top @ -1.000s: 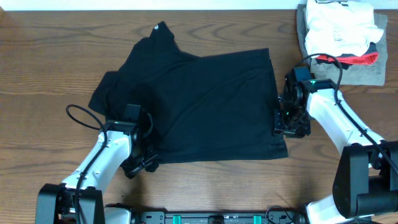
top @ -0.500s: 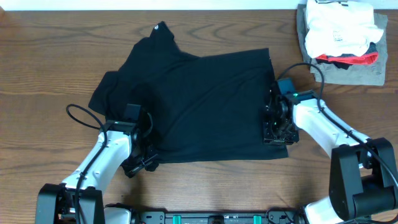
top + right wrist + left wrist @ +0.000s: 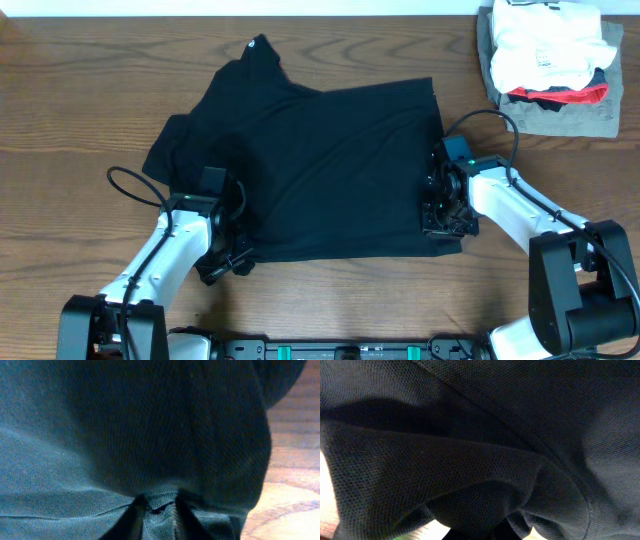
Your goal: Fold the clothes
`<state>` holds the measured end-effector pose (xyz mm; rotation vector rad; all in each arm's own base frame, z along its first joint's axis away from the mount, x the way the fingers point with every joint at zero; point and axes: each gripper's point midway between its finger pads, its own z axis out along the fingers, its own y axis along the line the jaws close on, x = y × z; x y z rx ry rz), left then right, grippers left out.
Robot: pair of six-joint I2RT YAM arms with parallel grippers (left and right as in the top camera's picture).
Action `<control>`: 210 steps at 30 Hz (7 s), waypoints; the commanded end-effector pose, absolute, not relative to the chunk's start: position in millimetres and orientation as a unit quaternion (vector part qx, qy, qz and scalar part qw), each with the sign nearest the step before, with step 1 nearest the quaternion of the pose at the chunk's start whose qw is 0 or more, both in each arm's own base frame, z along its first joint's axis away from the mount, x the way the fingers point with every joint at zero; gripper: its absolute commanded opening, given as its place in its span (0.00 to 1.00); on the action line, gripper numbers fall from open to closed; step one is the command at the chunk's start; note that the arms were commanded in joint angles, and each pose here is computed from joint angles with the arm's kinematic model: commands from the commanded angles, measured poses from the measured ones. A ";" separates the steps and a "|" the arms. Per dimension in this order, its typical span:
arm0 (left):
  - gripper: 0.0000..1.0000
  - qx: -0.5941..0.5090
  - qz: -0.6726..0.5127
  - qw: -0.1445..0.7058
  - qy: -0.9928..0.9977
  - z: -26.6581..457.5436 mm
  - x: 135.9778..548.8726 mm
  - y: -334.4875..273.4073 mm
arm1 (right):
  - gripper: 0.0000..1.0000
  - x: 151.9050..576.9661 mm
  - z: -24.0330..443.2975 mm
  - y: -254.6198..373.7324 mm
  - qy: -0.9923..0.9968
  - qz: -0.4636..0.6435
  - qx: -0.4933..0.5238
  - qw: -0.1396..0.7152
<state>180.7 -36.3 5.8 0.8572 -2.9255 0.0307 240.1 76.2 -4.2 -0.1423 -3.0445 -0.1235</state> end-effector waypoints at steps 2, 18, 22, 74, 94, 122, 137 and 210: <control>0.06 0.270 0.003 0.040 -0.962 7.5 185.0 -33.6 | 0.10 240.7 -5.7 77.2 -0.997 -0.040 -0.049 0.041; 0.06 0.277 -0.005 0.051 -0.959 32.9 190.0 -15.9 | 0.01 267.6 35.5 56.4 -0.995 -0.042 -0.087 0.039; 0.06 0.283 -0.002 0.038 -0.958 54.1 195.6 -8.0 | 0.01 265.2 44.9 47.2 -0.992 -0.040 -0.104 0.053; 0.06 0.257 -0.002 -0.234 -0.938 94.7 331.3 21.7 | 0.01 383.8 60.3 31.5 -0.975 -0.079 -0.097 -0.183; 0.80 0.257 -0.007 -0.223 -0.940 62.5 351.3 22.4 | 0.39 404.5 38.0 48.0 -0.974 -0.085 -0.077 -0.197; 0.98 0.100 -0.001 -0.289 -0.952 216.7 446.1 11.6 | 0.48 472.1 211.6 58.5 -0.948 -0.077 0.066 -0.303; 0.99 0.026 0.057 -0.325 -0.944 115.5 611.3 -13.8 | 0.44 482.6 176.7 100.5 -0.955 -0.093 0.108 -0.261; 0.06 0.007 0.029 -0.261 -0.965 140.7 558.0 -61.1 | 0.40 527.6 68.9 93.2 -0.968 -0.031 0.091 -0.231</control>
